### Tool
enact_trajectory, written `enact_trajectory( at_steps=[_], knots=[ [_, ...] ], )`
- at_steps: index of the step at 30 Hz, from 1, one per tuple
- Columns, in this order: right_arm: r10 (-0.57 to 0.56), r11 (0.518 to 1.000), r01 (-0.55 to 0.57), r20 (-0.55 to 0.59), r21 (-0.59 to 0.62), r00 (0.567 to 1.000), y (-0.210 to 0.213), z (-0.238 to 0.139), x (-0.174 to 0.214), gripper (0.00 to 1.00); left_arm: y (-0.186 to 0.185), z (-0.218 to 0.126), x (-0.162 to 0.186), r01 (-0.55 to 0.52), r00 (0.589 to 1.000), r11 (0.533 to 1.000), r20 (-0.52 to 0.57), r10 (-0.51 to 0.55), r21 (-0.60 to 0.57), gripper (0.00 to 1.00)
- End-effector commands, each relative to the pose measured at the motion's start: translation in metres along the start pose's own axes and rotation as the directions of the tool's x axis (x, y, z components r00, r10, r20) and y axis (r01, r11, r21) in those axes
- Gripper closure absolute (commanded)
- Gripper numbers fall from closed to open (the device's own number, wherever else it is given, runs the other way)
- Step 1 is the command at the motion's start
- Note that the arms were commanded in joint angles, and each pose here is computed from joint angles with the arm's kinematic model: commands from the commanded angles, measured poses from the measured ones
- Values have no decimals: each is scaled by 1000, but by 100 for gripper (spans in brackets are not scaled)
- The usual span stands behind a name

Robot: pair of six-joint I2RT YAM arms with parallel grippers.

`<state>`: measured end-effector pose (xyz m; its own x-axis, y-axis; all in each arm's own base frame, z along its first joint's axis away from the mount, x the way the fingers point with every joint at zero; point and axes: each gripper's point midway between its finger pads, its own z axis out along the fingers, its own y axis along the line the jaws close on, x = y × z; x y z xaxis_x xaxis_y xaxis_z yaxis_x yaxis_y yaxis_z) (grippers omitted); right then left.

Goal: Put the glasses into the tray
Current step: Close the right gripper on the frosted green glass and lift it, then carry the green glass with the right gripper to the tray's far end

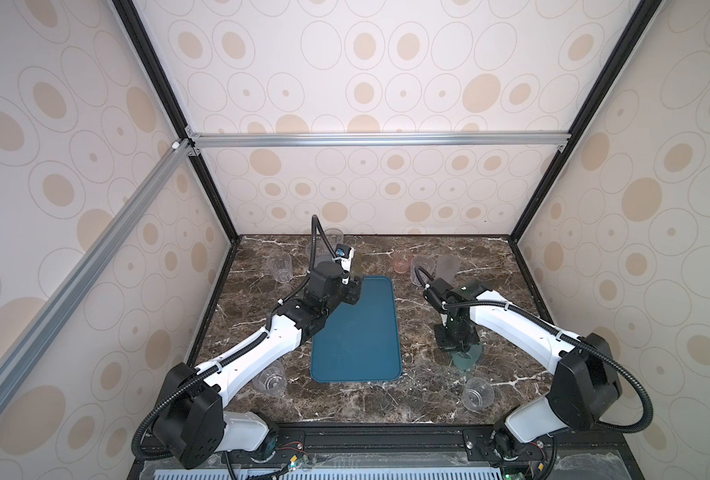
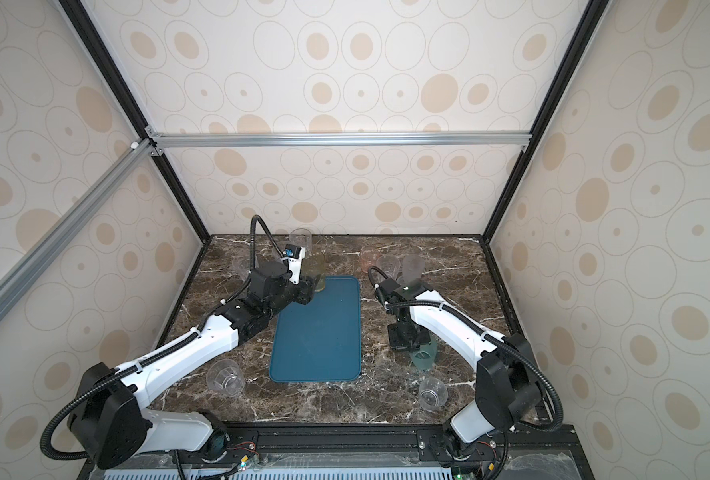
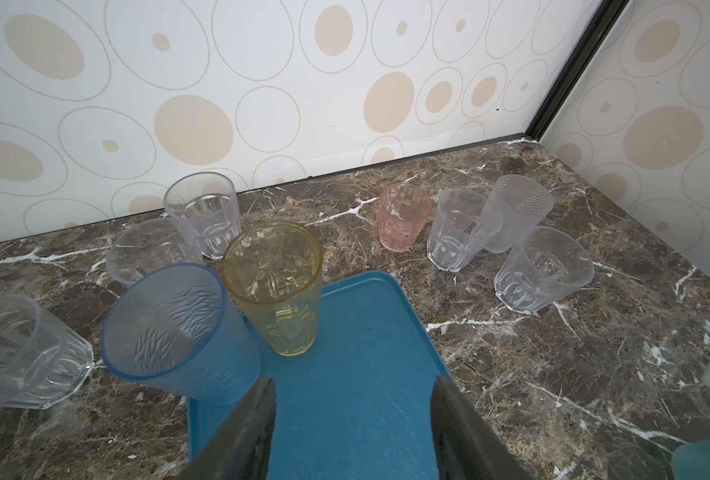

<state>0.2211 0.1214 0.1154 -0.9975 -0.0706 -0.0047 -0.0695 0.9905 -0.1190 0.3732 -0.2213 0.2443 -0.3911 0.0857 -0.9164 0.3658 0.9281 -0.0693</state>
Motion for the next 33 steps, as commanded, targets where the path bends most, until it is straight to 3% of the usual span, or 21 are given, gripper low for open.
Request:
enact_trajectory(
  at_steps=[1,10,16,22,33],
  knots=[
    [-60,998,60,45,6,997,12,-23,-15,99,8,-5,-4,-28,1000,998,12,28,-48,41],
    [-103,975,134,170,-180,980,106,-54,-95,97,51,-25,-8,-19,1000,970,18,24,-244,41],
    [-119,969,162,223,-187,968,149,-46,-149,97,73,-40,-4,36,999,957,44,-24,-289,41],
    [-139,965,188,249,-182,958,179,-30,-188,98,77,-40,4,39,999,956,22,-34,-291,41],
    [-176,961,228,296,-153,939,195,-13,-217,95,77,-37,8,30,1000,957,4,-30,-288,41]
  ],
)
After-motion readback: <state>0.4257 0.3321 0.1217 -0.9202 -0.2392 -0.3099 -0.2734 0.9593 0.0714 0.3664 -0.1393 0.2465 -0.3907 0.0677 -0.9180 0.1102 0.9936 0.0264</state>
